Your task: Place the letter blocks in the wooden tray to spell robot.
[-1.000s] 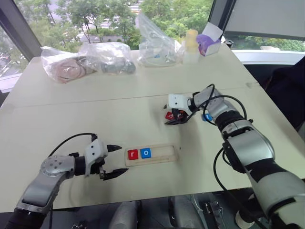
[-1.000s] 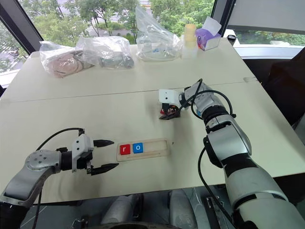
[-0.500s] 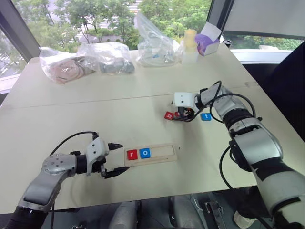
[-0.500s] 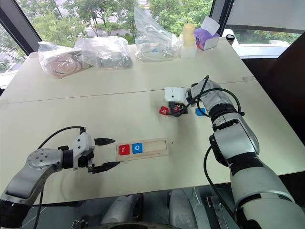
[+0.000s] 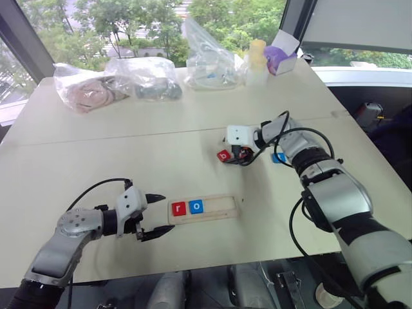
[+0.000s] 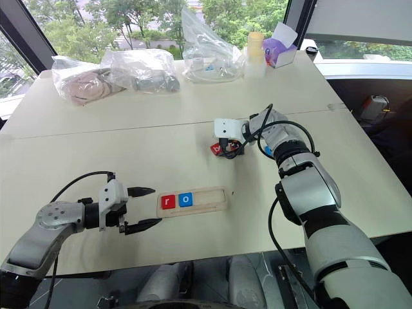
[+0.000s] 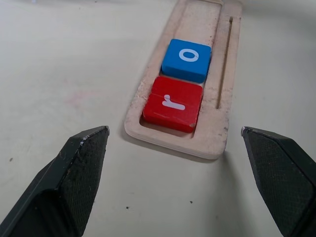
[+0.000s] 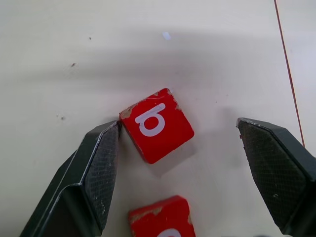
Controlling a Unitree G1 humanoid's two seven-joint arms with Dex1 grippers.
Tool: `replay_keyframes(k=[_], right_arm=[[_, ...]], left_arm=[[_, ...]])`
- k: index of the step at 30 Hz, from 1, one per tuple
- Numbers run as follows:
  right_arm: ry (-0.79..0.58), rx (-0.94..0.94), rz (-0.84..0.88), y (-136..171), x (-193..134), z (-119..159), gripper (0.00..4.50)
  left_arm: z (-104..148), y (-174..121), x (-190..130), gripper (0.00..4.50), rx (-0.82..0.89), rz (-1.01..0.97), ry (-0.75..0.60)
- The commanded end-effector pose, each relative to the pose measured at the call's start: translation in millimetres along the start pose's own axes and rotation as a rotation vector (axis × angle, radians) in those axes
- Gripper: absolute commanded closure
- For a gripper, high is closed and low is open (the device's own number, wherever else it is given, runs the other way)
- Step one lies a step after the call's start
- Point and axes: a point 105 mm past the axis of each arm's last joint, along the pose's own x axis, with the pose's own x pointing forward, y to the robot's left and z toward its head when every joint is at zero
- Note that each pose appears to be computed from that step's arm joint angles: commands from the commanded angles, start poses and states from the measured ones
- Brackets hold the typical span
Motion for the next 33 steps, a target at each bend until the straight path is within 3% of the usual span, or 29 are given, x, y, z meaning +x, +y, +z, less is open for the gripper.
replay_keyframes(k=[1,5,13,16,20,28,31,33], right_arm=[[-0.021,0.005,-0.045,-10,-2,9,0.65],[-0.008,0.048,-0.036,-6,2,3,0.65],[-0.114,0.249,0.046,9,17,14,0.65],[-0.118,0.285,0.052,11,20,14,1.42],[-0.101,0.290,0.052,14,22,10,3.48],[-0.136,0.326,0.070,10,10,9,3.48],[-0.221,0.426,0.067,3,5,18,3.48],[-0.242,0.451,0.061,1,4,20,2.96]], left_arm=[[9,-2,0,0.00,0.018,0.007,-0.030],[8,-4,0,0.00,0.013,0.014,-0.034],[8,-4,2,0.00,0.010,0.021,-0.038],[9,-4,2,0.00,0.010,0.020,-0.039],[9,-4,3,0.00,0.010,0.019,-0.040],[8,-5,3,0.00,0.006,0.017,-0.039],[9,-5,5,0.00,0.007,0.015,-0.043],[9,-5,6,0.00,0.008,0.013,-0.045]])
